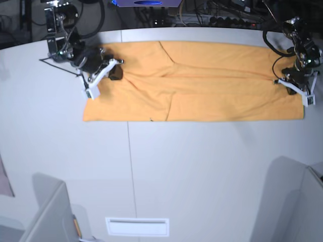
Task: Fold the T-shirt properly
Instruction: 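Move both grippers to the two ends of the folded strip and grasp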
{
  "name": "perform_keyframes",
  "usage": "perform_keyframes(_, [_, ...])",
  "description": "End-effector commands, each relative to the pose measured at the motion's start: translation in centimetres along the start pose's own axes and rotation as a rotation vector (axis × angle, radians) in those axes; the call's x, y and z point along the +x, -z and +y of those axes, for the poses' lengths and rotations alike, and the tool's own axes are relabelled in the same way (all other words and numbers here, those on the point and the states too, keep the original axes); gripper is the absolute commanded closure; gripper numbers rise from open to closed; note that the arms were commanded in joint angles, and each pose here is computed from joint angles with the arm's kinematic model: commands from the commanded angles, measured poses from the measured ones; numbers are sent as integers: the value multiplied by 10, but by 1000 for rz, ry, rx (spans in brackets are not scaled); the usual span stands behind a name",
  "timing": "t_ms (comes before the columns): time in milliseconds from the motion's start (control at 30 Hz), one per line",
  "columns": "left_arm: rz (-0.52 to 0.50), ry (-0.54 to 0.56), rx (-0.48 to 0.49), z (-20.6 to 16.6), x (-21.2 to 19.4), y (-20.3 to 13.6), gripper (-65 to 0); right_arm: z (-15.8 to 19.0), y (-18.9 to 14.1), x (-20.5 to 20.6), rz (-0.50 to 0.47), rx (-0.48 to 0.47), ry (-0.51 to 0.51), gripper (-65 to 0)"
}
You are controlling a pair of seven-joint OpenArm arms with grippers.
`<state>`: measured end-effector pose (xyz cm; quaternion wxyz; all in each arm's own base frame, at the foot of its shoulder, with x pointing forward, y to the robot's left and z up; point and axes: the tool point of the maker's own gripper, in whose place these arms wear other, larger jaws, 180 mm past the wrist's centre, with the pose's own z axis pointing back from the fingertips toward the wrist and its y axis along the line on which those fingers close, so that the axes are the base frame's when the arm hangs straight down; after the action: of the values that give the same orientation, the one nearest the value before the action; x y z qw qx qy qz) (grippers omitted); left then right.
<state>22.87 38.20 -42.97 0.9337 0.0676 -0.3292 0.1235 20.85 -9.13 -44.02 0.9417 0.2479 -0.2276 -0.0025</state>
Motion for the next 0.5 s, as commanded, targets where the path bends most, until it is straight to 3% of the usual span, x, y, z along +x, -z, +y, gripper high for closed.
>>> perform_keyframes(0, [42,20,17,3,-3,5,0,-15,0,12,-13,-56,-17,0])
perform_keyframes(267, [2,62,-15,-31,60,41,0,-29,19,61,-60,-65,5,0])
perform_keyframes(467, [-114,88,1,-30,107,26,0,1,-3,83,-154,-22,-77,0])
